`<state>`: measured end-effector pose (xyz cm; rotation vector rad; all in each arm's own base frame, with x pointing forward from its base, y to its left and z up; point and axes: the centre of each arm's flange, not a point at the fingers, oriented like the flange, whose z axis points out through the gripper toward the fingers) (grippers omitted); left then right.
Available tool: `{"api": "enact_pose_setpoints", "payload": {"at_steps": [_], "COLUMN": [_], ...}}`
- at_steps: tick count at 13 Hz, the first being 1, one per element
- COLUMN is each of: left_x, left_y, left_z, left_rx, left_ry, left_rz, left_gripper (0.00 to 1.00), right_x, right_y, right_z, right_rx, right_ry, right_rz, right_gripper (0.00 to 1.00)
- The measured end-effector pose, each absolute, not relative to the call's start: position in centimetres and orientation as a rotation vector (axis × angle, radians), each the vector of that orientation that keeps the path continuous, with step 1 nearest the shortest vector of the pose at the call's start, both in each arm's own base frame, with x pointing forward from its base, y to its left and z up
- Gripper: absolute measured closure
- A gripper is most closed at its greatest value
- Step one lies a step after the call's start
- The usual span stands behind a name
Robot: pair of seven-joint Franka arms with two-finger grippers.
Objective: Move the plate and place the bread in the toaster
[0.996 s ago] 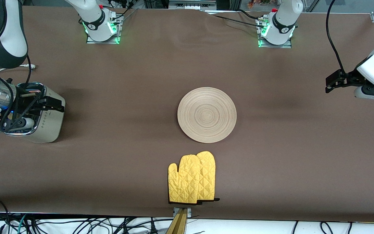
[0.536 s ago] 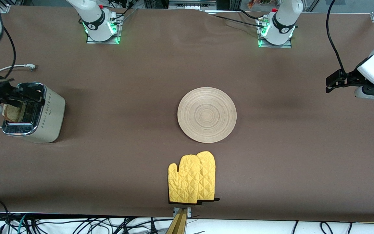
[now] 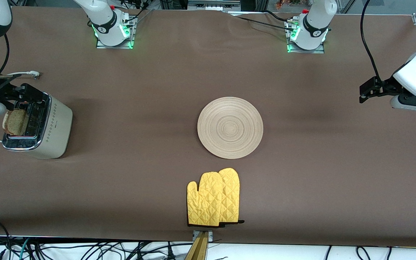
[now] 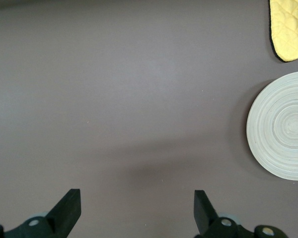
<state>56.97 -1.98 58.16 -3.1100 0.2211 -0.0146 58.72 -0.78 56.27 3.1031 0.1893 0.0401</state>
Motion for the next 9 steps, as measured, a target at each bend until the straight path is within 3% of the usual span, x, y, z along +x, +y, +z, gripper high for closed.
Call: {"api": "enact_pose_setpoints", "payload": {"at_steps": [9], "left_x": [56.97], "left_y": [-1.96], "left_z": [58.26], "left_rx": [-3.11], "left_ry": [0.221], "left_rz": [-0.018], "left_gripper": [0.0], "right_x": [58.8], "right_y": [-0.43], "right_z": [55.98], "right_rx": [3.098], "right_ry": [0.194], "right_rz": [0.005], "right_gripper": [0.0]}}
